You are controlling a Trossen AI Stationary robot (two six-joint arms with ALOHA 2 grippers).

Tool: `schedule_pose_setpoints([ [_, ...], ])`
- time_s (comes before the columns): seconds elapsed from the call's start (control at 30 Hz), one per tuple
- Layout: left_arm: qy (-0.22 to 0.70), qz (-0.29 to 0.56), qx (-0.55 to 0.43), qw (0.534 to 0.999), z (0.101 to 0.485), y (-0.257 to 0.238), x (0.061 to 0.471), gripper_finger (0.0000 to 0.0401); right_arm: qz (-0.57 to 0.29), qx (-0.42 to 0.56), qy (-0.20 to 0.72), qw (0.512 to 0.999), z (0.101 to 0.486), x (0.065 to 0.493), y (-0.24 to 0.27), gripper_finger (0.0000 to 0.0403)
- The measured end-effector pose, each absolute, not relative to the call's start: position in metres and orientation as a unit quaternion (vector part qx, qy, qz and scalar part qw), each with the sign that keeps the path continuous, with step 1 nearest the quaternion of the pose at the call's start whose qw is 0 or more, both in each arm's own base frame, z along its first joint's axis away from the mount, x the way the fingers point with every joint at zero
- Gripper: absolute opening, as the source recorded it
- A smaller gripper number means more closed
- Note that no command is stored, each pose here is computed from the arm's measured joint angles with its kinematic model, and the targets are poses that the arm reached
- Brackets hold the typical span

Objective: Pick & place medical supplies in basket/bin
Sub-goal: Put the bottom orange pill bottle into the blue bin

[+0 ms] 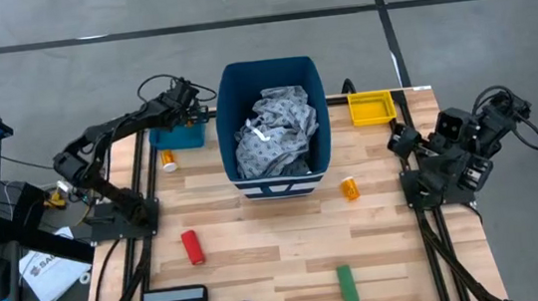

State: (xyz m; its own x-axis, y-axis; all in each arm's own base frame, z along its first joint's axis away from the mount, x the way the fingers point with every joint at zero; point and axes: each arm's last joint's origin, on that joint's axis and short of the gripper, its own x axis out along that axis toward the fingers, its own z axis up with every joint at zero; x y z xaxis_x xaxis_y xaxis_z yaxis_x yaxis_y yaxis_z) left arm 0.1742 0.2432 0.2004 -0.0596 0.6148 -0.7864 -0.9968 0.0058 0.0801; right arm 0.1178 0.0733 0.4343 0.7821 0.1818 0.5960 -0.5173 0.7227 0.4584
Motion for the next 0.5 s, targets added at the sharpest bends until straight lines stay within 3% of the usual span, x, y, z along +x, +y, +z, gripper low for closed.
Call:
schedule_pose_setpoints([
  [0.5, 0.327, 0.649, -0.312, 0.612, 0.182, 0.235, 0.170, 0.0205, 0.195, 0.313, -0.266, 0.890, 0.434, 0.118, 0.073, 0.0260],
])
